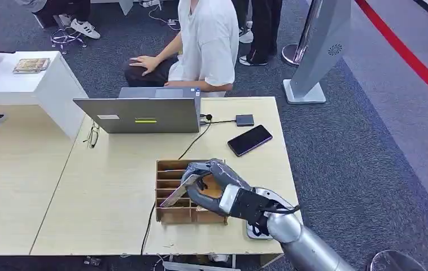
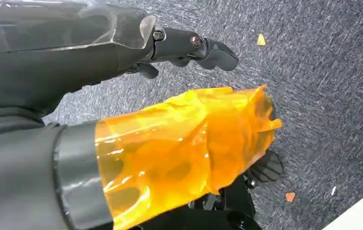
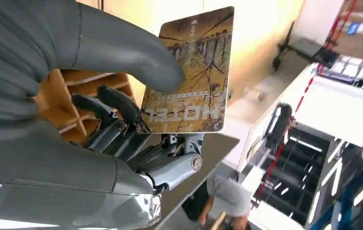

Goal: Pass the card to the sensor for recognition and then transmit it.

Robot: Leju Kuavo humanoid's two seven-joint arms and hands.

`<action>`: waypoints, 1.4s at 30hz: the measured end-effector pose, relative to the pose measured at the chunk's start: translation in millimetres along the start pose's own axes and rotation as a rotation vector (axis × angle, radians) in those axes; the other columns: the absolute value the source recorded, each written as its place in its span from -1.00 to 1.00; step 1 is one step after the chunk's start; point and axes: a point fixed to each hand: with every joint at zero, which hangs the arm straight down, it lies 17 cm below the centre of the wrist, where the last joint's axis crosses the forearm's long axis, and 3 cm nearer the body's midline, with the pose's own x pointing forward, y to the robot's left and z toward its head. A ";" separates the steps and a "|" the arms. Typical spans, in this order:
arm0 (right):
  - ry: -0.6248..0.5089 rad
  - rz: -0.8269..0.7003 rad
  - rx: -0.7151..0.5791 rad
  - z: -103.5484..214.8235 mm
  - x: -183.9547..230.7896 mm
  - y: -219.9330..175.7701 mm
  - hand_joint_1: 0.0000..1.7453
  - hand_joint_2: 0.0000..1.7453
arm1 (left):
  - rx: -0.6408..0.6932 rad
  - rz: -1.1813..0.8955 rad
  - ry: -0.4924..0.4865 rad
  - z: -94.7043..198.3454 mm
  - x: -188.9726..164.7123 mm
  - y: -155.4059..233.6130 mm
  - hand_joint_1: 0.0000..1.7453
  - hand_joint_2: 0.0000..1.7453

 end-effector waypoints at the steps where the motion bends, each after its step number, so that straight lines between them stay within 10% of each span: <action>1: -0.003 -0.033 0.012 2.7 0.7 1.7 1.00 1.00 | 0.002 0.006 0.002 -0.1 -0.2 0.4 -1.00 -1.00; 24: -0.010 -0.587 0.177 58.0 8.9 28.6 1.00 1.00 | 0.035 0.092 0.028 -0.9 -1.7 5.4 -1.00 -1.00; 42: 0.264 -0.348 0.128 112.9 -65.8 3.2 1.00 1.00 | 0.067 0.127 0.047 -1.6 -4.3 11.3 -1.00 -1.00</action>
